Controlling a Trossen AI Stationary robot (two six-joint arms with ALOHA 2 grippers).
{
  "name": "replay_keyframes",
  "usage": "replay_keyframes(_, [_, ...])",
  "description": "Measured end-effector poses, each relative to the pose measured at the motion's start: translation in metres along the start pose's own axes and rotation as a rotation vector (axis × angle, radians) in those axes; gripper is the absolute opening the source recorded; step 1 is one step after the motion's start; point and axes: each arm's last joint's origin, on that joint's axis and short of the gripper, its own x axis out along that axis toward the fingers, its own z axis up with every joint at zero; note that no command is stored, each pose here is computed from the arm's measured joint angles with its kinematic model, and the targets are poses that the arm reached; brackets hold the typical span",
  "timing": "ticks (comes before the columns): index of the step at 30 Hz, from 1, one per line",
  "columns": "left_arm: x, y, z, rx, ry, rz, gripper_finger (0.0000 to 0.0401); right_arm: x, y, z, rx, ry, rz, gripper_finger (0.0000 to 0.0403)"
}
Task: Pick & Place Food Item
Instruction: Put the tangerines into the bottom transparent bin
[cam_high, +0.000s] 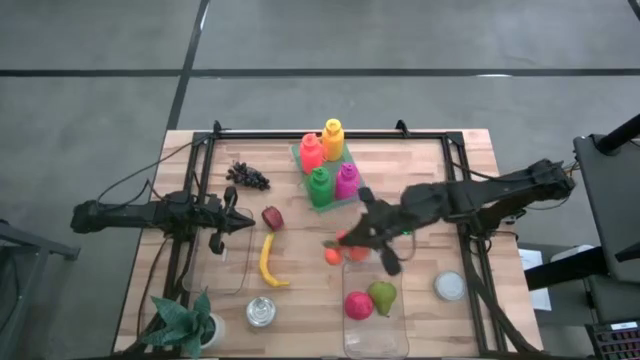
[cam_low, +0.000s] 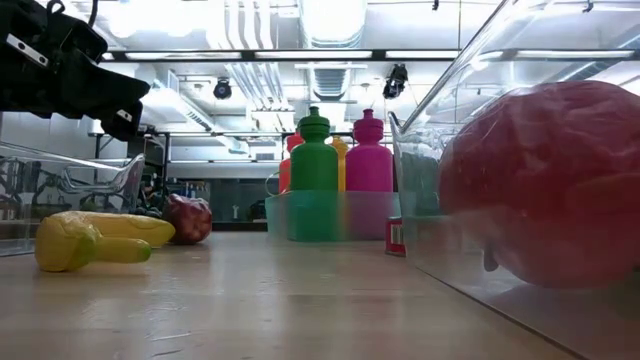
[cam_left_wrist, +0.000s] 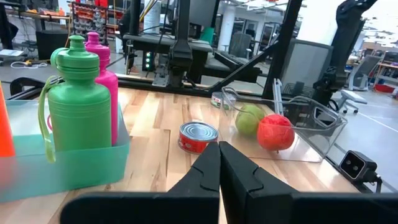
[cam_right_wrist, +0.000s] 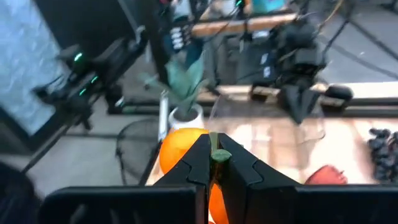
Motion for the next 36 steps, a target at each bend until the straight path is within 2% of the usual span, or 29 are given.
replay_keyframes(6, [0.000, 0.000, 0.000, 0.000, 0.000, 0.000, 0.0001, -0.016, 0.027, -0.012, -0.027, 0.102, 0.072, 0.0014])
replay_keyframes(20, [0.000, 0.000, 0.000, 0.000, 0.000, 0.000, 0.0001, -0.009, 0.064, -0.066, -0.072, 0.250, 0.173, 0.0014])
replay_keyframes(25, [0.000, 0.000, 0.000, 0.000, 0.000, 0.000, 0.0001, 0.000, 0.074, -0.103, 0.029, 0.306, 0.195, 0.0014])
replay_keyframes(33, [0.000, 0.000, 0.000, 0.000, 0.000, 0.000, 0.0001, 0.018, 0.087, -0.184, 0.132, 0.346, 0.237, 0.0014])
replay_keyframes(36, [0.000, 0.000, 0.000, 0.000, 0.000, 0.000, 0.0001, 0.025, 0.090, -0.209, 0.207, 0.358, 0.244, 0.0014])
